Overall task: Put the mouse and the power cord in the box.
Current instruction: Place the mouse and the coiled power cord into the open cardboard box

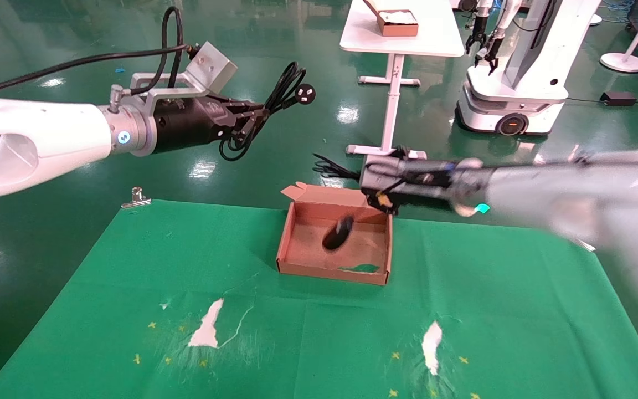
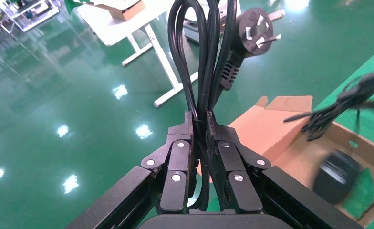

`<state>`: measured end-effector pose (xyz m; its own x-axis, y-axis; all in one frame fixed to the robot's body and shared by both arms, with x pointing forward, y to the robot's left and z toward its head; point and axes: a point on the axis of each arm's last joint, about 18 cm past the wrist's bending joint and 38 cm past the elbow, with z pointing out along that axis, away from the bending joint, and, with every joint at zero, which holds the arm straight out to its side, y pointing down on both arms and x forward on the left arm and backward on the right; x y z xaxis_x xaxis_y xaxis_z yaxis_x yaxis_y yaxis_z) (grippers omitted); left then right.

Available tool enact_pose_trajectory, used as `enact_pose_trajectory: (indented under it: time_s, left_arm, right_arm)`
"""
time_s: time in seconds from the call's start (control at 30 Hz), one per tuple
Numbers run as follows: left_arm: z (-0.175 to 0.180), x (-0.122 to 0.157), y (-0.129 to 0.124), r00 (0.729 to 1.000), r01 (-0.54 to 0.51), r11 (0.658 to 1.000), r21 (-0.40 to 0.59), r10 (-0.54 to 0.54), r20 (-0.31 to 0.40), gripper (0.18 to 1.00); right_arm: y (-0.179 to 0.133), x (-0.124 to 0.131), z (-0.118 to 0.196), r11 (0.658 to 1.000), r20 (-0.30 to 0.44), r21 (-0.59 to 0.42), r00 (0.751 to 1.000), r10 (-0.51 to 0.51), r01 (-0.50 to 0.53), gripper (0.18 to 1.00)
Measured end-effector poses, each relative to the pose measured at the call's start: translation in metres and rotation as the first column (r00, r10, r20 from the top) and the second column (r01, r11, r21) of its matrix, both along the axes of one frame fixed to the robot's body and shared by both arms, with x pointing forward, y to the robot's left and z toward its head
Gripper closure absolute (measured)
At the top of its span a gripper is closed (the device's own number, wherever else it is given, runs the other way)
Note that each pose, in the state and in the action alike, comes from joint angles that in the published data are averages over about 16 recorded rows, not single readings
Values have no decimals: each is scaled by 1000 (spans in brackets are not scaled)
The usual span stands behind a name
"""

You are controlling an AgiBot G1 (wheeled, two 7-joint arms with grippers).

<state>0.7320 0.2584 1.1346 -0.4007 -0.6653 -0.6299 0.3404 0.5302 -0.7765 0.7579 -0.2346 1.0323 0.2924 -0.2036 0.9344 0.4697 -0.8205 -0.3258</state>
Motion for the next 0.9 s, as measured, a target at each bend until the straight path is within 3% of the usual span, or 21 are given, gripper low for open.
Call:
enact_pose_trajectory:
  time_s: [0.23,0.43,0.63,0.9]
  left_arm:
    - [5,-4,12,999,-20,997,78,17,45,951]
    - [-6,-2,22,997,-39,984,173,27,70,951]
    - [-19,6,15,996,-55,969,243,36,81,952]
    - [-52,22,-21,999,-34,953,300,20,50,952]
  right_arm:
    - [17,13,-46,999,-49,29,998,-29,31,942]
    - [26,10,-61,999,-75,36,997,12,-9,940]
    - [22,10,-58,999,-63,51,998,7,-4,922]
    - [-12,14,-25,992,17,98,996,-83,81,856]
